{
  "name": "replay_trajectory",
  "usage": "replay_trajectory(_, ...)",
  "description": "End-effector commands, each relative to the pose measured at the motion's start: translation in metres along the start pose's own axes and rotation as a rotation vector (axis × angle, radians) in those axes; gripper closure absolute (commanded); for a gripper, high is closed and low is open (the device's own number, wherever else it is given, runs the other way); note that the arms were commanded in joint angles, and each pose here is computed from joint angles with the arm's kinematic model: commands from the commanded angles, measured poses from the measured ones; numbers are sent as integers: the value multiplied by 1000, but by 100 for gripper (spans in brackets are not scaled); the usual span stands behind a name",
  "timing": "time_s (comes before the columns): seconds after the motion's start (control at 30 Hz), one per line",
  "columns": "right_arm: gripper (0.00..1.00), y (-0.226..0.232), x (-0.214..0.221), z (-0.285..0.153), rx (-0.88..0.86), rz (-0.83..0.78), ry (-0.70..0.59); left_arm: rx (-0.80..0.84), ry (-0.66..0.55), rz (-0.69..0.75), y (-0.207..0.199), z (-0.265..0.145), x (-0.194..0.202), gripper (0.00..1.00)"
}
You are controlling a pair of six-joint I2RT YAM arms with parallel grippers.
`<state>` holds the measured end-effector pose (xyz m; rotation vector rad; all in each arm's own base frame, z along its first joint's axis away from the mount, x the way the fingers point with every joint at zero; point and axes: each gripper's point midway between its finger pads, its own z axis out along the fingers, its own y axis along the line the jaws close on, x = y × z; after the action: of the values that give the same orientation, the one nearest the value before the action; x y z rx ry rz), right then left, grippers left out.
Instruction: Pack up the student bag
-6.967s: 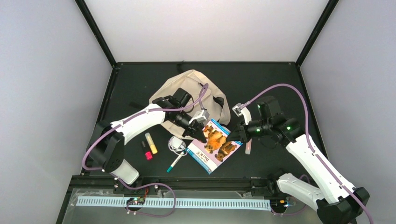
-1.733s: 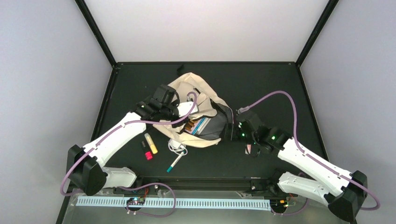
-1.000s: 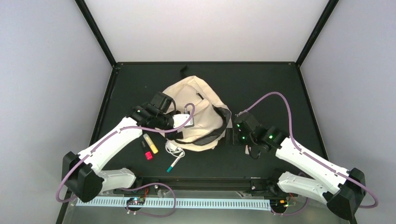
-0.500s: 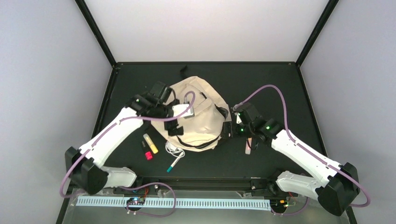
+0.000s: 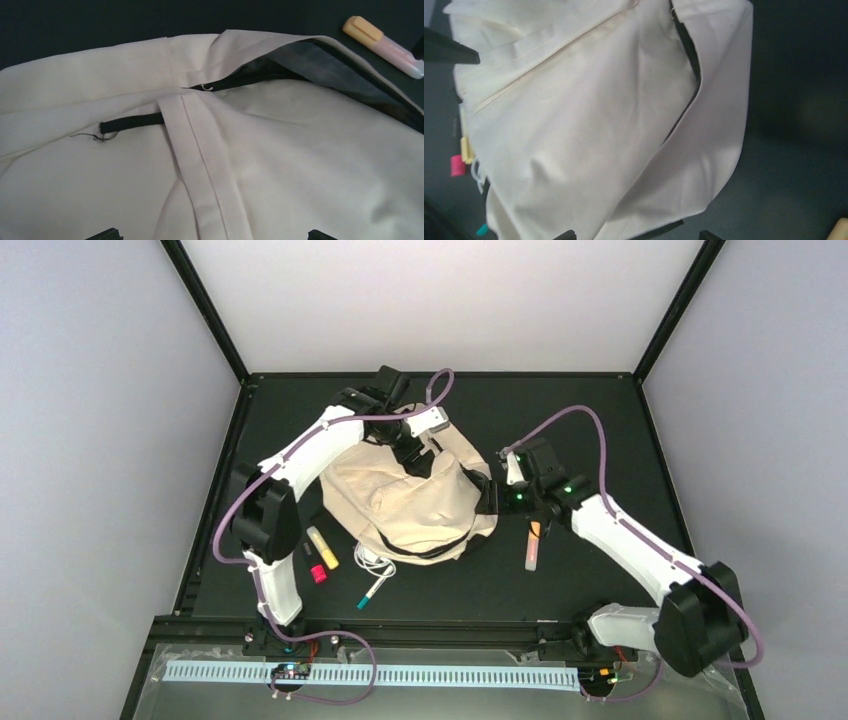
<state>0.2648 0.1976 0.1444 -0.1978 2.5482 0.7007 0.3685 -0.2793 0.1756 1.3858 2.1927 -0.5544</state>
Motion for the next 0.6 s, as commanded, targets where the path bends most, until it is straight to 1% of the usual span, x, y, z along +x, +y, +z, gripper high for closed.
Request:
replay_trajectory(0.0,35,-4,-38,1,98,-61,-44,-90,-83,30,25,-1,-29,2)
replay_trajectory(0.1,36,-10,-55,9,172,-88,-27,-149,-88,82,44,9,-36,1)
replay_trajectory(0.17,38,-12,-62,17,199,-95,-8,-187,-61,72,59,19,-38,1)
replay_trajectory(0.23,40,-15,-65,26,213,-95,15,-179,-30,63,66,30,-39,1)
replay_trajectory(0.33,41,-19,-63,40,226,-85,50,-169,14,99,74,51,-37,1)
replay_trajectory(0.43,41,-18,-63,47,211,-84,54,-211,16,158,91,67,-43,1)
replay_trajectory(0.53,42,-21,-60,59,209,-85,80,-222,30,170,104,72,-54,1)
replay_trajectory(0.57,43,-24,-57,64,216,-83,93,-224,26,170,106,72,-58,1)
